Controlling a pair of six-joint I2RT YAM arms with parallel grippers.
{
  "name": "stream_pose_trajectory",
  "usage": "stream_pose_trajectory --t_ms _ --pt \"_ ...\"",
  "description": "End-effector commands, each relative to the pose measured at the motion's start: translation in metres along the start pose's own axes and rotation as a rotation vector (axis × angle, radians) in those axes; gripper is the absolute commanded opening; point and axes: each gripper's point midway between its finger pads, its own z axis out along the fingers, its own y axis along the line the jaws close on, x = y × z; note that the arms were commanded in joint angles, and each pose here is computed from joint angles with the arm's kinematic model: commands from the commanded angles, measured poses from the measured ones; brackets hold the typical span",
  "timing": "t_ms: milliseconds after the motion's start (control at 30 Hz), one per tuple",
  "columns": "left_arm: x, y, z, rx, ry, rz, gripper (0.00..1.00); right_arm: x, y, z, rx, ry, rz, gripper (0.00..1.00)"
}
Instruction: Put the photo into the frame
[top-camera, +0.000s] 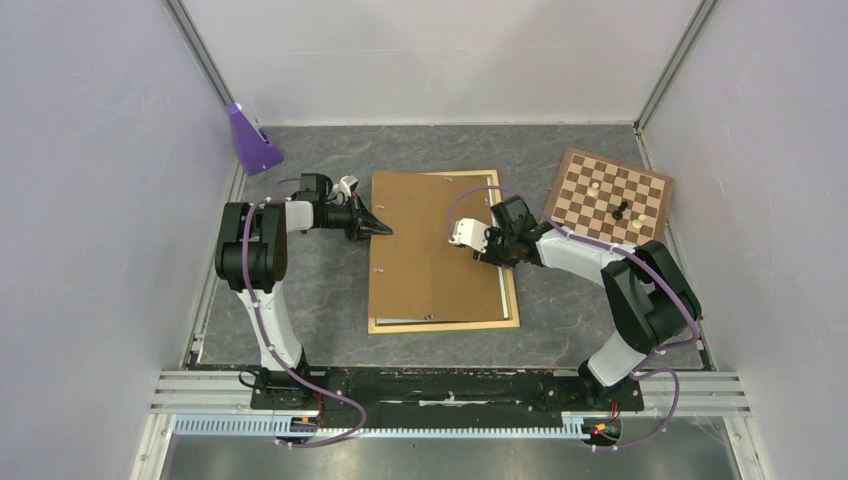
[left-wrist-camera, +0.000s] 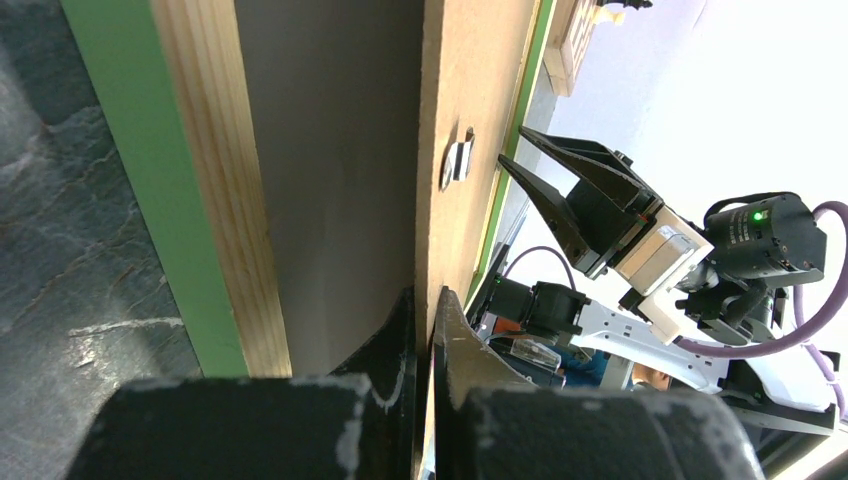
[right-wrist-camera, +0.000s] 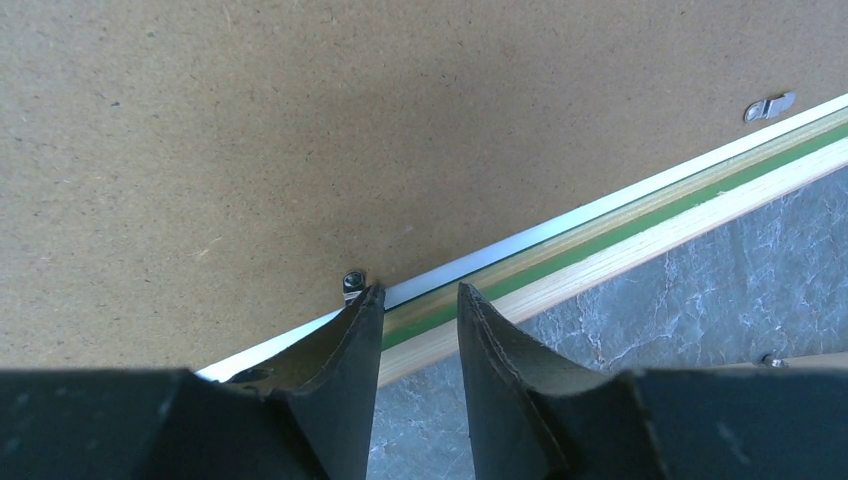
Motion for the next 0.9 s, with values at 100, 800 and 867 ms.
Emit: stream_pose_trajectory --t_ms 100,800,867 --pt "-0.015 0.05 -0.005 -0.247 -0.123 -0.014 0.02 -0.011 0.033 -0.003 -0.15 -0.044 0.054 0.37" --pt "-0.013 0.052 -0.004 -0.25 -0.12 -0.018 0.02 -0.035 -0.019 -0.029 0.058 -0.072 0.167 0.36" --pt "-0.013 0.052 -0.005 -0.249 -0.119 -0.021 0.02 -0.041 -0.038 -0.041 0.131 -0.088 0.213 0.36"
